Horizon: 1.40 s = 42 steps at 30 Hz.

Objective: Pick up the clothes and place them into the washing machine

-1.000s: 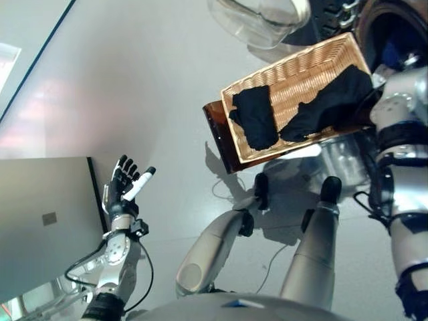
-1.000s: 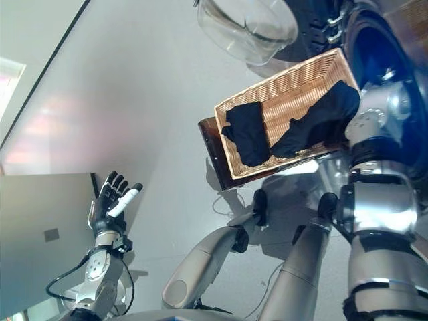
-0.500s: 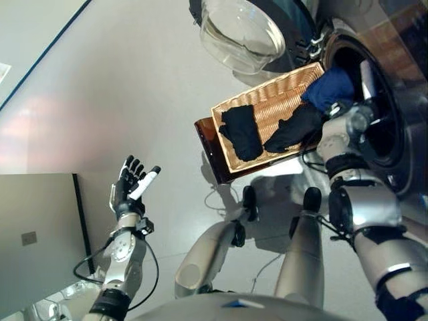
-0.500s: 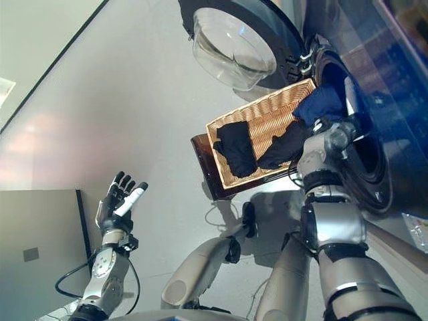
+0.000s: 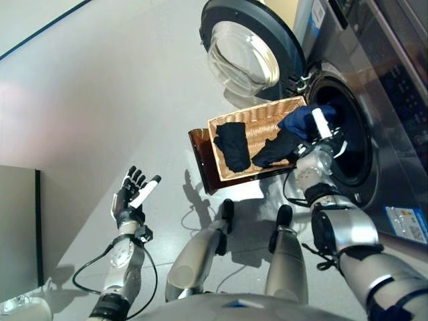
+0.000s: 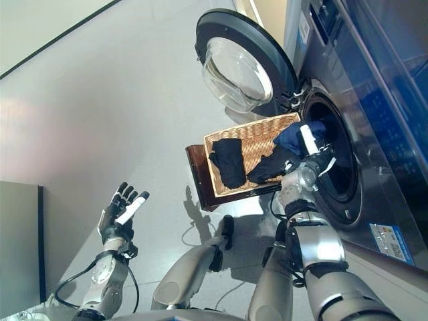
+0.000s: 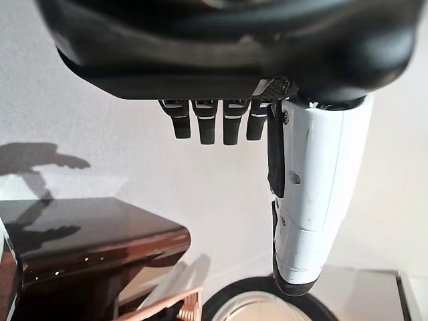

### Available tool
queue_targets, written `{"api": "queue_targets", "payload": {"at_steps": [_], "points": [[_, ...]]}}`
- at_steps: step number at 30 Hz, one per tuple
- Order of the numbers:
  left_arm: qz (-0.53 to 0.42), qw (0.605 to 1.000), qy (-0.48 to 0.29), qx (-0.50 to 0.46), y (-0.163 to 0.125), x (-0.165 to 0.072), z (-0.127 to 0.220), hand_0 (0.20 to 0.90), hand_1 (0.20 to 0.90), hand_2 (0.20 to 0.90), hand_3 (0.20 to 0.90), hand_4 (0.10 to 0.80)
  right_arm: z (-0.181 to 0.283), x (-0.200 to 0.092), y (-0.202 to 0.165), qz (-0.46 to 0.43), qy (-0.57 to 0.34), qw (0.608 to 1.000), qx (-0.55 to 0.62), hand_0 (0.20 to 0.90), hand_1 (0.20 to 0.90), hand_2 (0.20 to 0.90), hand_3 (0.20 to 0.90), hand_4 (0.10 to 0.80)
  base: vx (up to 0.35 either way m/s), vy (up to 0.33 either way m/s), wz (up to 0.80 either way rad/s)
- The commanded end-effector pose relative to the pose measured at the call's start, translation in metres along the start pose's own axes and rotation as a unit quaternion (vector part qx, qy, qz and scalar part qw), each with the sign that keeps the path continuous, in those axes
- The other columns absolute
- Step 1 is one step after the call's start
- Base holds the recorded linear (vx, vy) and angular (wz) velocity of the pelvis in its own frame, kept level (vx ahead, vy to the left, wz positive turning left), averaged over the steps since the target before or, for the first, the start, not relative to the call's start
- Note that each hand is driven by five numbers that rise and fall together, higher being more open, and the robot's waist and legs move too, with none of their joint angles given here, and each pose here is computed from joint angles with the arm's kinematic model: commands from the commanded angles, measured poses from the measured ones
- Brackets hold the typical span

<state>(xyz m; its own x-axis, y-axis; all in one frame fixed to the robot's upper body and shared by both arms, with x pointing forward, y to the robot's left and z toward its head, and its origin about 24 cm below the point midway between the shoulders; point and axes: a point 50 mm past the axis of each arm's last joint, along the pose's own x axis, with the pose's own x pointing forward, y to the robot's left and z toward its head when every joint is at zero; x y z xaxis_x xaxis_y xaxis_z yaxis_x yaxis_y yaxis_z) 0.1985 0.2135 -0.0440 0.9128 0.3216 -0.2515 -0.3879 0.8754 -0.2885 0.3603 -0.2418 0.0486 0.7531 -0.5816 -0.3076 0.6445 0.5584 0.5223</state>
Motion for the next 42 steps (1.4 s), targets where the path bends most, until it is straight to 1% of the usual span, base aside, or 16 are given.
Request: {"api": "queue_targets", "payload": {"at_steps": [1, 9, 15, 18, 19, 25, 28, 29, 32, 34, 35, 38, 39, 40, 41, 42], "points": [[0.029, 0.996, -0.080, 0.005, 0.024, 0.008, 0.035, 0.900, 0.900, 0.900, 0.900, 0.800, 0.008, -0.011, 0.030, 0.096, -0.044, 0.994, 0.018, 0.900, 0.900, 0.900, 0.900, 0.800, 0.000, 0.000, 0.00], [0.048, 0.995, -0.084, -0.005, 0.027, 0.009, 0.036, 0.900, 0.900, 0.900, 0.900, 0.800, -0.027, -0.036, 0.038, 0.154, -0.007, 0.988, 0.031, 0.900, 0.900, 0.900, 0.900, 0.800, 0.000, 0.000, 0.00], [0.055, 0.995, -0.080, -0.004, 0.030, 0.005, 0.033, 0.900, 0.900, 0.900, 0.900, 0.800, -0.041, -0.036, 0.020, 0.119, 0.012, 0.993, 0.016, 0.900, 0.900, 0.900, 0.900, 0.800, 0.025, 0.013, 0.00], [0.058, 0.996, -0.066, 0.000, 0.032, 0.004, 0.027, 0.900, 0.900, 0.900, 0.900, 0.800, -0.059, -0.034, -0.012, 0.068, 0.048, 0.996, -0.009, 0.900, 0.900, 0.900, 0.900, 0.800, 0.148, 0.029, 0.02], [0.058, 0.996, -0.066, 0.001, 0.032, 0.004, 0.027, 0.900, 0.900, 0.900, 0.900, 0.800, -0.059, -0.034, -0.013, 0.068, 0.048, 0.996, -0.009, 0.900, 0.900, 0.900, 0.900, 0.800, 0.194, 0.039, 0.09], [0.069, 0.997, -0.018, 0.021, 0.038, -0.001, 0.008, 0.900, 0.900, 0.900, 0.900, 0.800, -0.093, -0.045, -0.085, -0.024, 0.116, 0.991, -0.070, 0.900, 0.900, 0.900, 0.900, 0.800, 0.206, 0.063, 0.07], [0.059, 0.997, -0.013, 0.045, 0.039, 0.001, 0.008, 0.900, 0.900, 0.900, 0.900, 0.800, -0.100, -0.046, -0.098, -0.025, 0.139, 0.967, -0.214, 0.900, 0.900, 0.900, 0.900, 0.800, 0.157, -0.004, 0.13], [0.059, 0.997, -0.013, 0.048, 0.040, 0.001, 0.008, 0.900, 0.900, 0.900, 0.900, 0.800, -0.101, -0.047, -0.098, -0.019, 0.139, 0.965, -0.224, 0.900, 0.900, 0.900, 0.900, 0.800, 0.234, -0.086, 0.10], [0.065, 0.997, -0.004, 0.050, 0.045, -0.002, 0.005, 0.900, 0.900, 0.900, 0.900, 0.800, -0.104, -0.049, -0.111, 0.005, 0.145, 0.933, -0.328, 0.900, 0.900, 0.900, 0.900, 0.800, 0.292, -0.163, -0.01], [0.082, 0.994, 0.008, 0.067, 0.052, -0.002, 0.001, 0.900, 0.900, 0.900, 0.900, 0.800, -0.105, -0.050, -0.117, 0.038, 0.138, 0.892, -0.429, 0.900, 0.900, 0.900, 0.900, 0.800, 0.329, -0.236, 0.07], [0.084, 0.994, 0.015, 0.073, 0.052, -0.002, -0.002, 0.900, 0.900, 0.900, 0.900, 0.800, -0.104, -0.052, -0.117, 0.051, 0.125, 0.888, -0.440, 0.900, 0.900, 0.900, 0.900, 0.800, 0.283, -0.228, 0.17], [0.087, 0.976, 0.074, 0.187, 0.059, -0.005, -0.026, 0.900, 0.900, 0.900, 0.900, 0.800, -0.099, -0.054, -0.130, 0.088, 0.098, 0.837, -0.531, 0.900, 0.900, 0.900, 0.900, 0.800, 0.258, -0.225, 0.62], [0.091, 0.963, 0.111, 0.228, 0.065, -0.010, -0.039, 0.900, 0.900, 0.900, 0.900, 0.800, -0.100, -0.056, -0.136, 0.097, 0.102, 0.827, -0.545, 0.900, 0.900, 0.900, 0.900, 0.800, 0.291, -0.356, 0.60], [0.091, 0.931, 0.177, 0.306, 0.076, -0.018, -0.061, 0.900, 0.900, 0.900, 0.900, 0.800, -0.104, -0.061, -0.144, 0.109, 0.103, 0.801, -0.579, 0.900, 0.900, 0.900, 0.900, 0.800, 0.204, -0.267, 0.31], [0.091, 0.931, 0.177, 0.306, 0.076, -0.018, -0.061, 0.900, 0.900, 0.900, 0.900, 0.800, -0.104, -0.061, -0.144, 0.109, 0.103, 0.801, -0.579, 0.900, 0.900, 0.900, 0.900, 0.800, 0.167, -0.257, 0.25], [0.100, 0.916, 0.212, 0.326, 0.083, -0.025, -0.071, 0.900, 0.900, 0.900, 0.900, 0.800, -0.108, -0.066, -0.146, 0.124, 0.104, 0.789, -0.592, 0.900, 0.900, 0.900, 0.900, 0.800, 0.081, -0.157, 0.25]]}}
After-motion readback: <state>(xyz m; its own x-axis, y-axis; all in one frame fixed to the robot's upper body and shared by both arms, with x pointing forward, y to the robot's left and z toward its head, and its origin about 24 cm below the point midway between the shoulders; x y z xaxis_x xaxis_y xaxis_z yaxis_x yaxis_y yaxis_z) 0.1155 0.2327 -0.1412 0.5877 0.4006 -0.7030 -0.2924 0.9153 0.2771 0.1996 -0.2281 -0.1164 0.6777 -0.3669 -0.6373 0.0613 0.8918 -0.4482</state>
